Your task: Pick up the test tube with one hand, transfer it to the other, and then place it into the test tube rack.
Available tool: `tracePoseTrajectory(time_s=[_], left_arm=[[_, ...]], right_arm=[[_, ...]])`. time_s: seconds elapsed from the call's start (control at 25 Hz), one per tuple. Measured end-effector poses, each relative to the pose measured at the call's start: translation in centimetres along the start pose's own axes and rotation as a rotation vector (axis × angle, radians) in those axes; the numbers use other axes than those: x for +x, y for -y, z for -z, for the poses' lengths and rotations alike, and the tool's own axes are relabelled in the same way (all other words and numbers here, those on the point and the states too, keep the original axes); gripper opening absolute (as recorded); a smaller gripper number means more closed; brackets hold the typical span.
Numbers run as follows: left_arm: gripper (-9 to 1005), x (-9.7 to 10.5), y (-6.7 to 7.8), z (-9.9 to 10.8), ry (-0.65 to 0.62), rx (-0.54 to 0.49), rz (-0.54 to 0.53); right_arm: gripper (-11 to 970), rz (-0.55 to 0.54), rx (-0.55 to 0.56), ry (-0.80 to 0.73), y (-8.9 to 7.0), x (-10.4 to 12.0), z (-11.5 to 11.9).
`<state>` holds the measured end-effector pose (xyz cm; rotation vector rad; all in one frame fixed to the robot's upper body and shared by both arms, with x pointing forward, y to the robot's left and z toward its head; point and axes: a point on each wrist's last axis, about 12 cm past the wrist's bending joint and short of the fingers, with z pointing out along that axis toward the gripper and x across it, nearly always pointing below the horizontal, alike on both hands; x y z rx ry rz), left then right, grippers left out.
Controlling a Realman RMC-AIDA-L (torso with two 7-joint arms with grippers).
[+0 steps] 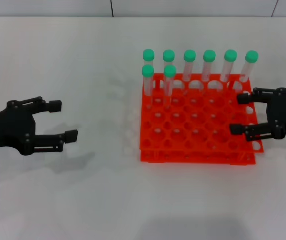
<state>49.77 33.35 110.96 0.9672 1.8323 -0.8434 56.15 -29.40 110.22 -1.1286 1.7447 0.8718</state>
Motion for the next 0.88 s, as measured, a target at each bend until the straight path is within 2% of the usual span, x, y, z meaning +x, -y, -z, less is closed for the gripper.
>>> tracePoseTrajectory(time_s=[0.2,0.36,0.64,0.88], left_arm=[[887,-1.3,-0.5,-0.4,-0.054,0.124,-0.007],[887,-1.8,-0.9,-0.9,-0.096,0.173,-0.016],[887,-2.2,-1.1,-1.6,-0.15,0.206,-0.036],[887,-2.6,-1.5,-1.6,-0.146,0.188,-0.04]], right_arm=[[885,0.002,-0.021,-0.049,-0.2,0.6,0.4],[885,0.013,-0.035,-0.083,-0.3,1.0,0.6],[884,0.02,-0.05,-0.086,-0.4,0.9,0.8],[884,0.029,-0.05,-0.088,-0.4,1.0,0.8]])
